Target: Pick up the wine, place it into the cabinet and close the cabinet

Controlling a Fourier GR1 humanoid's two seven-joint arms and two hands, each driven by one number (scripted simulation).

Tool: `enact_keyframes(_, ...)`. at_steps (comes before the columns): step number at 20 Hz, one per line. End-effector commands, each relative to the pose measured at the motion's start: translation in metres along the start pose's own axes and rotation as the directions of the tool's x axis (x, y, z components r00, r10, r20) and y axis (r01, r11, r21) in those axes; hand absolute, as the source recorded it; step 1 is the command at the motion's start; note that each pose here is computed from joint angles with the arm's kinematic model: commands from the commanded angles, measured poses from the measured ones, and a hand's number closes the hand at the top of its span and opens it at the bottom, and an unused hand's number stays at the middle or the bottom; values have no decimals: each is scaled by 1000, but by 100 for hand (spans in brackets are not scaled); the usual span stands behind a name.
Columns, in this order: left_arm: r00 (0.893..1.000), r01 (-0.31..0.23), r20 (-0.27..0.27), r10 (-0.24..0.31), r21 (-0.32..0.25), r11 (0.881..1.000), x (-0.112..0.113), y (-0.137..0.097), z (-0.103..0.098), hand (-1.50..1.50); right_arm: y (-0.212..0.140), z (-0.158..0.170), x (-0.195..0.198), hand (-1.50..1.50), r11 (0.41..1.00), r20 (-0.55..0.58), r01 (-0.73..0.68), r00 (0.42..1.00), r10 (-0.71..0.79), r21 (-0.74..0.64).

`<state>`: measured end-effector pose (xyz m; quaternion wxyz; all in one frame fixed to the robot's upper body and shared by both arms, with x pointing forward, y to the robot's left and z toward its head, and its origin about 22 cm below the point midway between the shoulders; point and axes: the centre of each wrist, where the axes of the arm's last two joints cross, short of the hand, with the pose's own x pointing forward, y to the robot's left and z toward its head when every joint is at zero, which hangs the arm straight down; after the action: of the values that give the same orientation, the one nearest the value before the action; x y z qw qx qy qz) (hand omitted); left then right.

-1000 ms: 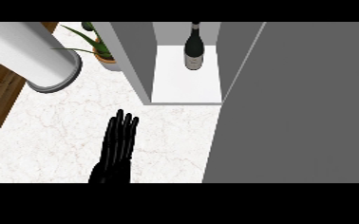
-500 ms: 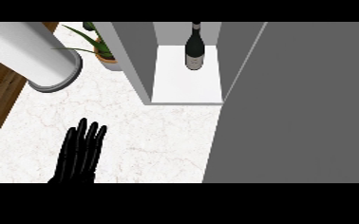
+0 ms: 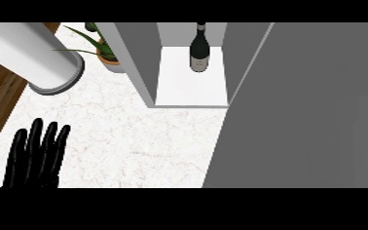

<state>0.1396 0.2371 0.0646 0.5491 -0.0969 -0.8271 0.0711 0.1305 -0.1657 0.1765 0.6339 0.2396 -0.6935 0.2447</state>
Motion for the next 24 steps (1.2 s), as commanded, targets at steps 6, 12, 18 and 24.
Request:
enact_keyframes(6,1000,5,10,-5,28,1000,15,53,0,-150,43,18,27,150,985,96,-4,995,-13,175)
enact_keyframes(12,1000,26,-8,-26,22,999,41,69,-13,-150,71,1,20,150,980,88,30,995,-48,199)
enact_keyframes(18,999,36,-4,-36,8,999,37,82,-19,-150,85,-8,15,150,985,102,32,993,-50,168)
enact_keyframes(24,1000,-17,-26,17,2,1000,44,96,-26,-150,91,-24,20,150,994,187,-20,982,0,108)
